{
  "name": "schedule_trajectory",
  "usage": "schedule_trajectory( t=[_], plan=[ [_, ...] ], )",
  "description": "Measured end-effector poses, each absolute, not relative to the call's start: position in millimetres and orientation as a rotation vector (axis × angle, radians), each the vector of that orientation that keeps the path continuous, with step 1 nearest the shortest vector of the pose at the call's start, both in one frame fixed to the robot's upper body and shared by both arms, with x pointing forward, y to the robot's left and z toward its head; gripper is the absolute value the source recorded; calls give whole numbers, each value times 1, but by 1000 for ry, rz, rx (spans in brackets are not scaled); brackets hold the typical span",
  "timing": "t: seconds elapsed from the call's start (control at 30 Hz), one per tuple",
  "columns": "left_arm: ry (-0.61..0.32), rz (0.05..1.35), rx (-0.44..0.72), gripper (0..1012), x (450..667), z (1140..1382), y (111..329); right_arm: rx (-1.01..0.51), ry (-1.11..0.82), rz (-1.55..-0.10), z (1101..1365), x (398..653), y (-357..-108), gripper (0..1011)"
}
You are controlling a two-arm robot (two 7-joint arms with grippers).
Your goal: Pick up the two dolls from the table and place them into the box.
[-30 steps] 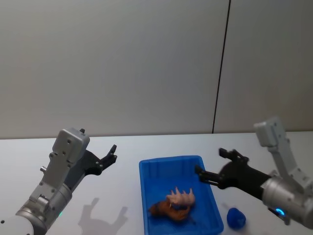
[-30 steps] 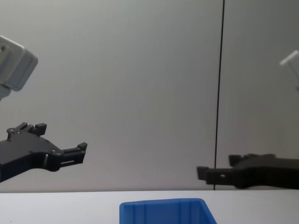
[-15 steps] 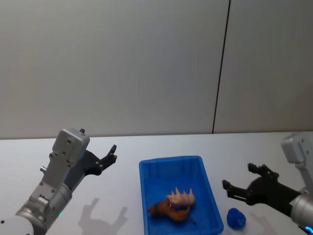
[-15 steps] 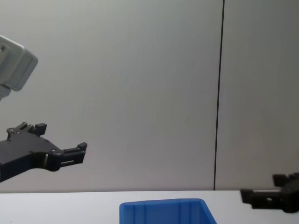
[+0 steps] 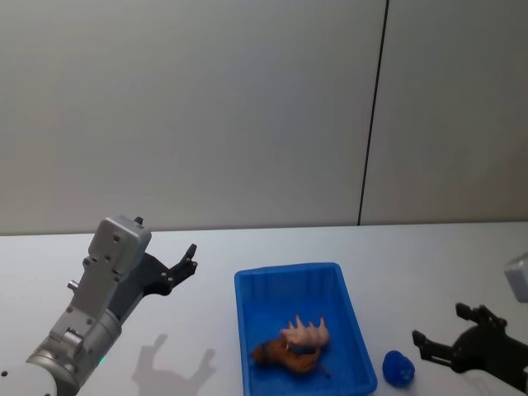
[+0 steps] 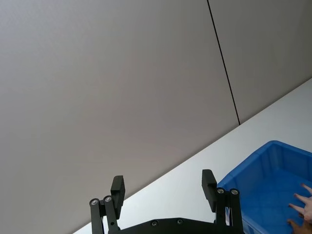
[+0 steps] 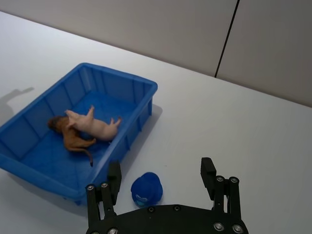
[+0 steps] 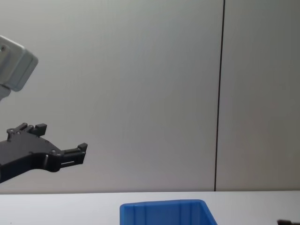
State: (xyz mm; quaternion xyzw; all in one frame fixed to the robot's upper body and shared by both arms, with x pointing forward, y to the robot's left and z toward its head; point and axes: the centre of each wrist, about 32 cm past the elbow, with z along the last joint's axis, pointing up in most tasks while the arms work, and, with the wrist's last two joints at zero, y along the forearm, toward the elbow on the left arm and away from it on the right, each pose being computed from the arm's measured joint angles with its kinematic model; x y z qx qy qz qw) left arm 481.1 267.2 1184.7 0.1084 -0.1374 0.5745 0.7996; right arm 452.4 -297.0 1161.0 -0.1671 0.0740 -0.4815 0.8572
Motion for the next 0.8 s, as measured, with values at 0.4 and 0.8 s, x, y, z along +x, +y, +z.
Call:
schedule_trajectory(
  t=[0.4, 0.8],
  plan=[
    [-295, 1232, 232, 1001, 481, 1185, 267, -388, 158, -978, 1135, 451, -311, 1001],
    [-295, 1232, 232, 1001, 481, 1185, 267, -424, 147, -923, 1107, 454, -310, 1001]
  ],
)
